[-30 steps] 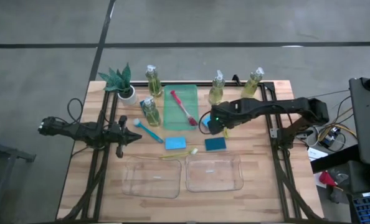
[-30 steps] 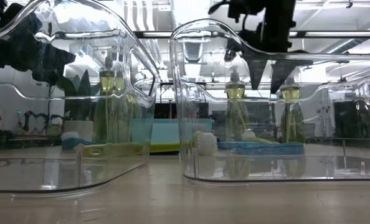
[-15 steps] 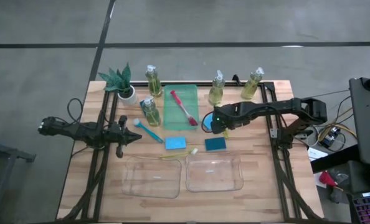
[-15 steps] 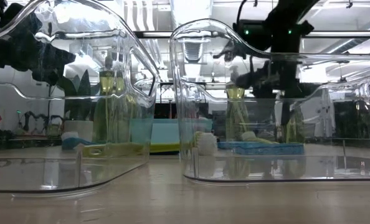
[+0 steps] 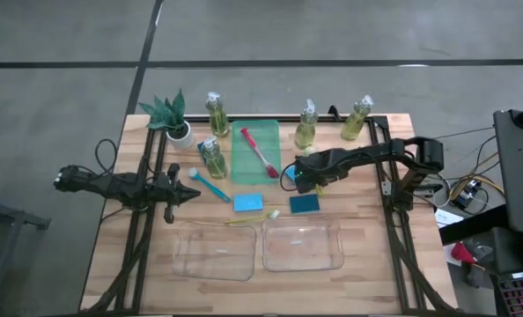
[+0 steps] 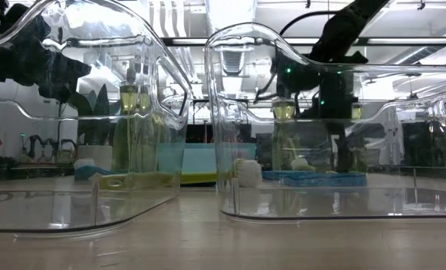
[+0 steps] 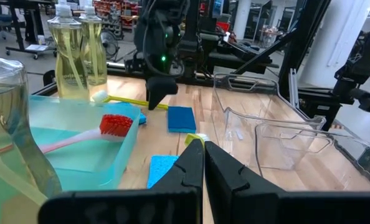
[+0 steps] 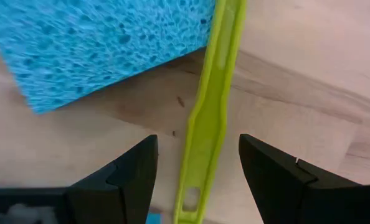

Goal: Pick & Place Kitchen Sink Supplies
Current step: Put the green dish brush into the green bin

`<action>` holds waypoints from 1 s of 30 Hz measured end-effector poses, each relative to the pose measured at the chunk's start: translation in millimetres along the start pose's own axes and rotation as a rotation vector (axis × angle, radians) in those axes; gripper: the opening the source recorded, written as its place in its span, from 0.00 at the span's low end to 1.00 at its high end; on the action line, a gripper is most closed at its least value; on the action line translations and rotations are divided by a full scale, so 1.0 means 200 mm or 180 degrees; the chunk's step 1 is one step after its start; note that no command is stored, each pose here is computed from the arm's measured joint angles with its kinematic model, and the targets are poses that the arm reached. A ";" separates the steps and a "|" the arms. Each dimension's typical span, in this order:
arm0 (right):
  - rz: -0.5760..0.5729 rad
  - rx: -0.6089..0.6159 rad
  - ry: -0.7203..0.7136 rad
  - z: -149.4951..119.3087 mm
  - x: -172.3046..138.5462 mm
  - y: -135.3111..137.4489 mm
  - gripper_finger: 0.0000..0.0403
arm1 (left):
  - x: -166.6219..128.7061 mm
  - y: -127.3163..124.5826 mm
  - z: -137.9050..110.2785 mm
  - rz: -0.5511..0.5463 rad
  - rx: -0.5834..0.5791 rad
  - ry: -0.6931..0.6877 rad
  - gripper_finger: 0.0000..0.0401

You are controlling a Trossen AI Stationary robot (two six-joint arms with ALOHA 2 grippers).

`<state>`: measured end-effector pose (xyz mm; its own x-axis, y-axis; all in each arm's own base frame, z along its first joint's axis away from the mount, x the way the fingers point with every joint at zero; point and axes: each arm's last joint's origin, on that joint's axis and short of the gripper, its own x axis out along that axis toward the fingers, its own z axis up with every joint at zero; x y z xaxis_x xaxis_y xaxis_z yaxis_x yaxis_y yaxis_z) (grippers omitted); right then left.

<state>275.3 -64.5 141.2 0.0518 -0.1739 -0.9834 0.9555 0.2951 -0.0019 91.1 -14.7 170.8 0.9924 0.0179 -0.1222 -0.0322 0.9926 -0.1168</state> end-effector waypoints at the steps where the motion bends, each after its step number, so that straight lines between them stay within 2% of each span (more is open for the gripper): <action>1: -0.0020 -0.0013 0.0014 0.00 0.01 0.00 0.54 | 0.00 0.00 0.00 0.0000 0.0000 0.0001 0.02; 8: -0.0016 -0.0088 0.0015 0.00 0.03 0.01 0.47 | 0.00 0.00 0.00 0.0000 0.0001 0.0002 0.02; 22: 0.0008 -0.0209 0.0012 0.00 0.02 0.01 0.18 | 0.00 0.00 0.00 0.0000 0.0001 0.0004 0.02; 30: 0.0112 -0.0229 0.0055 0.02 -0.10 0.00 0.22 | 0.00 0.00 0.00 0.0000 0.0002 0.0005 0.02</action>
<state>275.9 -64.0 161.2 0.0794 -0.1461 -0.9861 0.9298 0.3675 0.0204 91.2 -14.8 170.6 0.9921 0.0177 -0.1238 -0.0322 0.9927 -0.1163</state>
